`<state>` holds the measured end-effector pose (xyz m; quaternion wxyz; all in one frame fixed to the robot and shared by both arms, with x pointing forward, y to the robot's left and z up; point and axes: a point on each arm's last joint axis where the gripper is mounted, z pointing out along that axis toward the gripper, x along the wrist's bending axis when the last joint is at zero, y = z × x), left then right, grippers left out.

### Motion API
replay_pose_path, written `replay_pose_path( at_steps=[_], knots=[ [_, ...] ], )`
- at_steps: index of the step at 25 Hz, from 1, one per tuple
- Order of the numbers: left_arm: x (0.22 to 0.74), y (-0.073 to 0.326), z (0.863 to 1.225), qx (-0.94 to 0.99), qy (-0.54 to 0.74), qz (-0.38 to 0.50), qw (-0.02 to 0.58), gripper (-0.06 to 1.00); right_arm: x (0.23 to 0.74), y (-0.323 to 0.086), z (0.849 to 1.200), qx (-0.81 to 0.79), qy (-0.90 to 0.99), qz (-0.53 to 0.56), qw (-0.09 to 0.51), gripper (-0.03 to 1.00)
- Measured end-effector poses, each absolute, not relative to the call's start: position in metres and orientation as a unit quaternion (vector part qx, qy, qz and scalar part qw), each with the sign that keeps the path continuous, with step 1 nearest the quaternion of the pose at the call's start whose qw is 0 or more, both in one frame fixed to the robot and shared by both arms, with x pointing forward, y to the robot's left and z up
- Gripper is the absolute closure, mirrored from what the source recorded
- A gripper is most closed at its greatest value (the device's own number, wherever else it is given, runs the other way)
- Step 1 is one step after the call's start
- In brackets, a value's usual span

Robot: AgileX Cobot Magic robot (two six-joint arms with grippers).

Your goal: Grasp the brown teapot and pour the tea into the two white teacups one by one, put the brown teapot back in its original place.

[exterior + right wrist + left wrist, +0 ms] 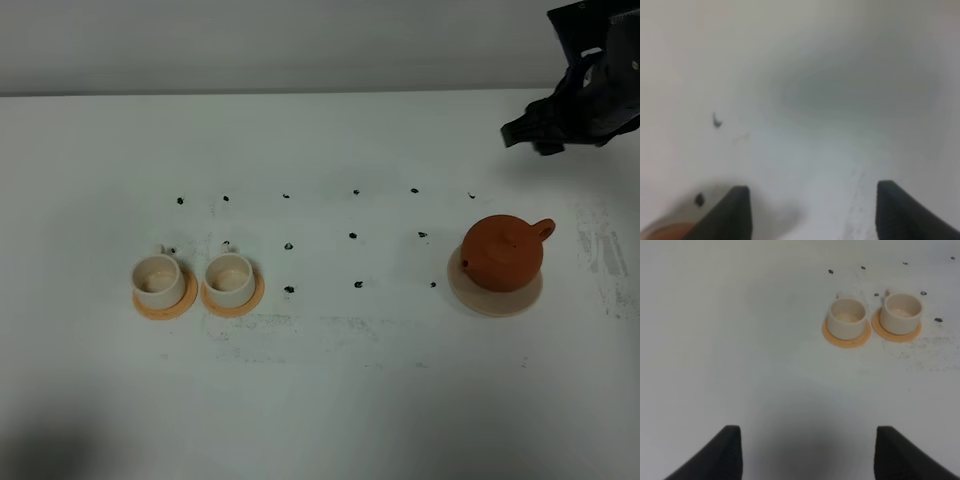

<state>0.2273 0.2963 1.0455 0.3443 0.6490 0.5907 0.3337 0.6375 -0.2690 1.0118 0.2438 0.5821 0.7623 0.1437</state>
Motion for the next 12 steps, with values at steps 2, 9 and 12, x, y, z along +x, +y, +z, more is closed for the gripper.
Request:
replay_pose_path(
  at_steps=[2, 9, 12],
  knots=[
    [0.227, 0.296, 1.045, 0.649, 0.591, 0.334, 0.344, 0.36, 0.624, -0.280, 1.007, 0.587, 0.753, 0.157, 0.255, 0.42],
    [0.227, 0.296, 1.045, 0.649, 0.590, 0.334, 0.344, 0.36, 0.606, -0.295, 0.971, 0.619, 0.738, 0.144, 0.225, 0.42],
    [0.227, 0.296, 1.045, 0.649, 0.590, 0.334, 0.344, 0.36, 0.611, -0.294, 0.961, 0.621, 0.736, 0.150, 0.224, 0.42]
  ],
)
